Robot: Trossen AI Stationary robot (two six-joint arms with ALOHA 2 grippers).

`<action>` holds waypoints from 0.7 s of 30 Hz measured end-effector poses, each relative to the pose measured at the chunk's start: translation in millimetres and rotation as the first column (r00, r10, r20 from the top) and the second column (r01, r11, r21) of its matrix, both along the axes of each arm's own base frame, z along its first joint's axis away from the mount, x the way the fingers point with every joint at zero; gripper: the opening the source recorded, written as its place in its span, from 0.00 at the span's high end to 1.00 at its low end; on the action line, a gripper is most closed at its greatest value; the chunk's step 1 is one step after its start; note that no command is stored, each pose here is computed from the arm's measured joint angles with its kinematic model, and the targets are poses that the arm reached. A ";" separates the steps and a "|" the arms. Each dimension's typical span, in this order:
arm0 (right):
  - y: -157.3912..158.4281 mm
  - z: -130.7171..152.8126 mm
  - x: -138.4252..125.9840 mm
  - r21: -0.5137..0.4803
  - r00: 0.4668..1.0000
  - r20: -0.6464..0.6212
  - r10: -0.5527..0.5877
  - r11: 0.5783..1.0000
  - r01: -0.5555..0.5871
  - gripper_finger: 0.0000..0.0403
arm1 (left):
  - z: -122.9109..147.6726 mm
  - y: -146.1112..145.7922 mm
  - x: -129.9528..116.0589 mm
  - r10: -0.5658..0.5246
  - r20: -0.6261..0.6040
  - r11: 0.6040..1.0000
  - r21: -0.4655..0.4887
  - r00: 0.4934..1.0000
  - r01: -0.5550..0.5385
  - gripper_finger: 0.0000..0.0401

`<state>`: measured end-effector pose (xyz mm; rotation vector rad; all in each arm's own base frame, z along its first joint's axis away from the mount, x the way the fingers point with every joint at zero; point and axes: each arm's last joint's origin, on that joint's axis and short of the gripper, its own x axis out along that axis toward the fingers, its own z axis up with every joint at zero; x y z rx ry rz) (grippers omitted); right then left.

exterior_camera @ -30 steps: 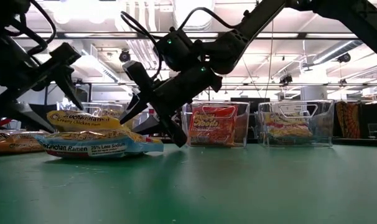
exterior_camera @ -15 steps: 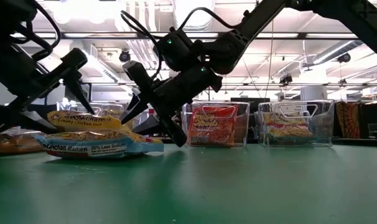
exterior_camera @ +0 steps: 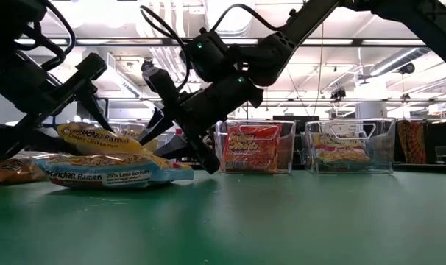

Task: Sort Maruchan noodles
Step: Put the yellow noodle pack into the left transparent bin

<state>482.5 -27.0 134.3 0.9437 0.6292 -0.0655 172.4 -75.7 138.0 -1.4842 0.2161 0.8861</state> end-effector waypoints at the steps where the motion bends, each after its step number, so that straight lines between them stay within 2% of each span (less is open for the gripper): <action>1: 0.3 0.6 0.3 0.006 1.000 0.002 0.009 1.000 -0.009 0.69 | 0.0 0.0 0.0 0.000 0.000 1.000 0.000 1.000 0.000 0.50; 7: 1.3 11.9 5.4 0.023 0.998 0.043 0.055 0.998 -0.056 0.69 | 0.3 -0.1 0.3 -0.003 0.003 1.000 0.004 1.000 0.003 0.65; 11: -0.5 24.6 5.1 0.090 0.985 0.081 0.151 0.983 -0.158 0.69 | 1.6 0.0 0.6 -0.003 0.012 1.000 0.010 1.000 0.003 0.72; 16: -5.6 50.0 -5.4 0.158 0.955 0.101 0.280 0.943 -0.293 0.69 | 4.3 0.3 -0.1 -0.025 0.011 0.999 0.029 1.000 0.024 0.73; 21: -5.4 80.6 -29.9 0.088 0.939 0.007 0.344 0.935 -0.343 0.69 | 10.6 2.0 -1.6 -0.037 0.031 0.996 0.077 0.999 0.035 0.71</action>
